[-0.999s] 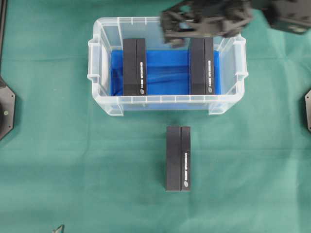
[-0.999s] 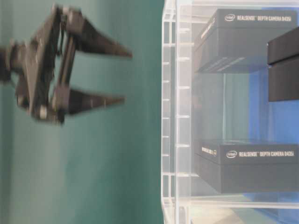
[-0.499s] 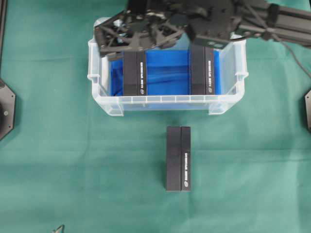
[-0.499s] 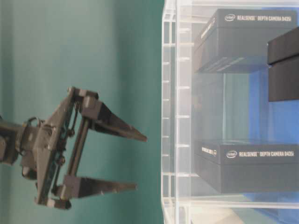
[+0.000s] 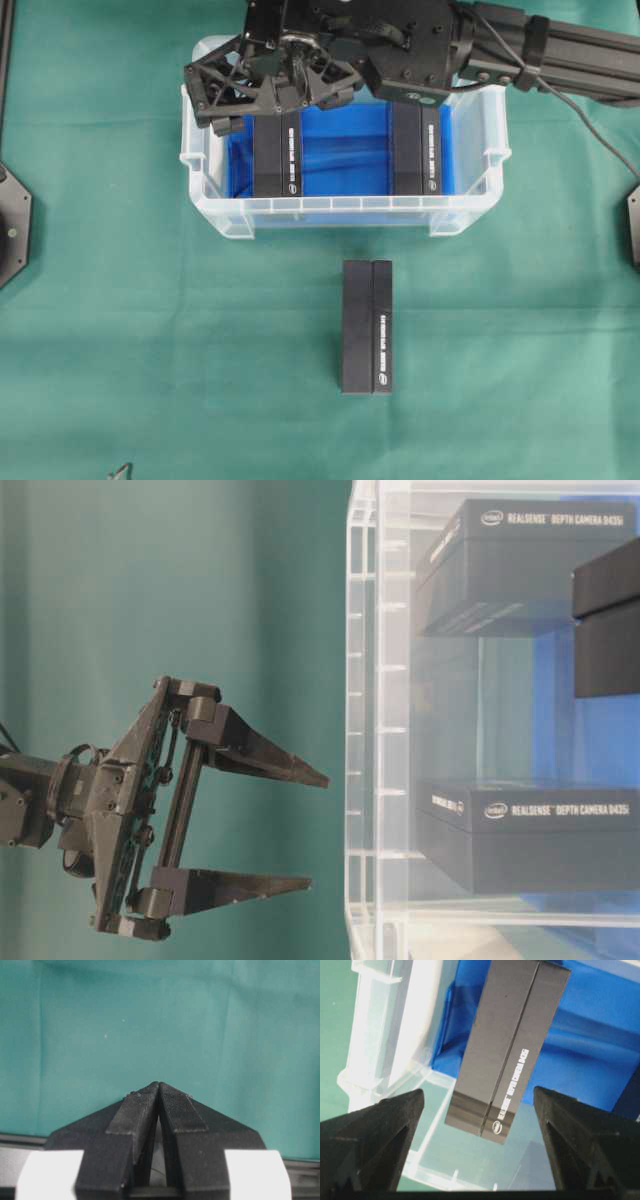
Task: Take the box out of the case with the right arm.
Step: 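Lower the open right gripper over the left black box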
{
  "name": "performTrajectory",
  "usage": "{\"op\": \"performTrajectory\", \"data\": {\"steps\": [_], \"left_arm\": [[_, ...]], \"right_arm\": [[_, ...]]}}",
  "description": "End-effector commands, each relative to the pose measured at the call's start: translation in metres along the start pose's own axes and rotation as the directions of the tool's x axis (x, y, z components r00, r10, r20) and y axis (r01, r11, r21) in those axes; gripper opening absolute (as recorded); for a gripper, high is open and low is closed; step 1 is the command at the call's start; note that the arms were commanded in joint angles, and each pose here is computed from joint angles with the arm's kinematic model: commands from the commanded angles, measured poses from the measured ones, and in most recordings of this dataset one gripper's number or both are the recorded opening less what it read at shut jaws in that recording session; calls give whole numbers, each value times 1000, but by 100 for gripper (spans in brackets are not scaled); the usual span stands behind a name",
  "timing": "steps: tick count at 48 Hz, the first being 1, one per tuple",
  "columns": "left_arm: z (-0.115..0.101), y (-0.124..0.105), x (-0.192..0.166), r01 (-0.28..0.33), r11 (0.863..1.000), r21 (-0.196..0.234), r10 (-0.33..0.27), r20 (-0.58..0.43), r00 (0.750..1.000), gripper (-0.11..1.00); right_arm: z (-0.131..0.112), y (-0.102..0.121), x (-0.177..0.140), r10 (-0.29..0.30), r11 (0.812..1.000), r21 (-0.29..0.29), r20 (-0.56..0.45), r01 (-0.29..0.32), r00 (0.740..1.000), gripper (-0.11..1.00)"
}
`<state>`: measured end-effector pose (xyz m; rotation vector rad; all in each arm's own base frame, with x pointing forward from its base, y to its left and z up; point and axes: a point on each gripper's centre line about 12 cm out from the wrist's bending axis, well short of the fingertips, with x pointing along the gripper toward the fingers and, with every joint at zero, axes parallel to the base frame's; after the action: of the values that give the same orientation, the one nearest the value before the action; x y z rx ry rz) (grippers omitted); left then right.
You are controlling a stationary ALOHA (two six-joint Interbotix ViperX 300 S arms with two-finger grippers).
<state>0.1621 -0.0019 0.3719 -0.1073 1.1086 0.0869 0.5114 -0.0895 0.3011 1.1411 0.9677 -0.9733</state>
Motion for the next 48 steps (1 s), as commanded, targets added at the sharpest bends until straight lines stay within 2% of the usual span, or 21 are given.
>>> {"op": "performTrajectory", "data": {"steps": [1, 33, 48], "left_arm": [[5, 0, -7, 0, 1000, -3, 0, 25, 1000, 0], [5, 0, -7, 0, 1000, -5, 0, 25, 1000, 0], [5, 0, -6, -1, 1000, -3, 1, 22, 1000, 0]], "right_arm": [[1, 3, -20, 48, 999, 2, 12, -48, 999, 90], [0, 4, -21, 49, 999, 6, 12, -50, 999, 91], [0, 4, -21, 51, 998, 26, 12, -51, 999, 91]]}}
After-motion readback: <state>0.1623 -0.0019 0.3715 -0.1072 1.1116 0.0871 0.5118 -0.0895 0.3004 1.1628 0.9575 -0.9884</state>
